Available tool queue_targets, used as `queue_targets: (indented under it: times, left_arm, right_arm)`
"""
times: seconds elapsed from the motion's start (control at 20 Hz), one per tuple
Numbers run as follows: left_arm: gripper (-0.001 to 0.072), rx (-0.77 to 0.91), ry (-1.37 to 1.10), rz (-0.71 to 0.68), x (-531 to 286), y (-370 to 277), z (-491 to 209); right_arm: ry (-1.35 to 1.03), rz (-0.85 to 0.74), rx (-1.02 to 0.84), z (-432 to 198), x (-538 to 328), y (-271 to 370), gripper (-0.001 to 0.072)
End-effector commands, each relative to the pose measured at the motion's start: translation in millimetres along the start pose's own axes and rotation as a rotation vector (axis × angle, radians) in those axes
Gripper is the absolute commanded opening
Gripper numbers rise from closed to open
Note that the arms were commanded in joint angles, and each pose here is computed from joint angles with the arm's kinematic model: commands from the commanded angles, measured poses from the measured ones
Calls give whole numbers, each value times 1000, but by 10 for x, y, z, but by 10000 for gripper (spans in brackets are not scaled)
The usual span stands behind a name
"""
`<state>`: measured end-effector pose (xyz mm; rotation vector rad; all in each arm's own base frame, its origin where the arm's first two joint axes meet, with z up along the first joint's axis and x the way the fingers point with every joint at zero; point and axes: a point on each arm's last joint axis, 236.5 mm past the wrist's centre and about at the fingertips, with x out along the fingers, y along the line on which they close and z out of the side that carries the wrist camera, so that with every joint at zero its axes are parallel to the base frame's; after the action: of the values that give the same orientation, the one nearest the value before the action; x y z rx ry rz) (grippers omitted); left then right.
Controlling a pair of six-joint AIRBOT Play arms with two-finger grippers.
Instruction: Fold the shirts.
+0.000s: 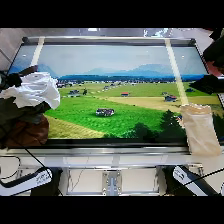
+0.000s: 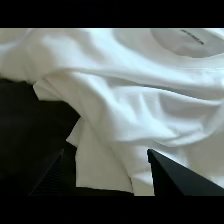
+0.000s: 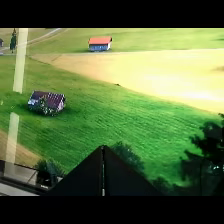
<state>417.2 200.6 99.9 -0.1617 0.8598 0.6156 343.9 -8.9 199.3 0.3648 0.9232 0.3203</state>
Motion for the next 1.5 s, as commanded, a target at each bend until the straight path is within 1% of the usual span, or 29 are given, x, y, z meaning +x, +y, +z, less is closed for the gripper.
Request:
queue_targets:
  times: [0.0,0.05,0.15,0.4,0.45,0.5,0.55,0.6,0.65,0.75,0.85,0.95,1.1,1.25,1.45]
  left_arm:
    - [603,-280,114,-106,545,176,-201]
    - [603,-314,139,-145,684,111,-255]
    - [604,-362,161,-175,911,18,-324]
    - [602,-551,82,-307,1242,-312,-113]
    - [587,-574,83,-317,1292,-342,-117]
    - [484,-583,92,-319,1338,-361,-148]
    - [281,-569,99,-317,1371,-365,-179]
    - [27,-553,100,-316,1385,-367,-195]
    - [15,-539,95,-318,1371,-369,-180]
    - [15,-537,74,-331,1235,-366,-84]
    - [15,-530,21,-386,909,-465,136]
    - [14,-464,-21,-518,363,-794,333]
    - [14,-289,-50,-777,-637,-1580,366]
    - [15,-94,-6,-976,-1509,-2395,-24]
    - [15,192,139,-1193,-2441,-3387,-1042]
  right_arm:
    - [-98,-14,2,230,-13,-29,14]
    - [-143,-11,5,337,-26,-22,14]
    - [-197,20,12,462,-49,50,14]
    - [-240,144,30,563,-95,335,15]
    - [-246,160,32,577,-106,371,14]
    - [-248,166,32,581,-110,387,14]
    - [-251,171,33,587,-114,396,14]
    - [-251,171,33,587,-114,397,15]
    - [-252,171,33,590,-115,397,14]
    - [-251,171,33,587,-114,397,14]
    - [-230,196,40,541,-112,454,14]
    - [-224,245,41,528,-136,568,14]
    - [-217,372,43,511,-225,854,14]
    - [-162,434,-5,387,-343,1067,14]
    - [-131,442,-107,307,-562,1273,14]
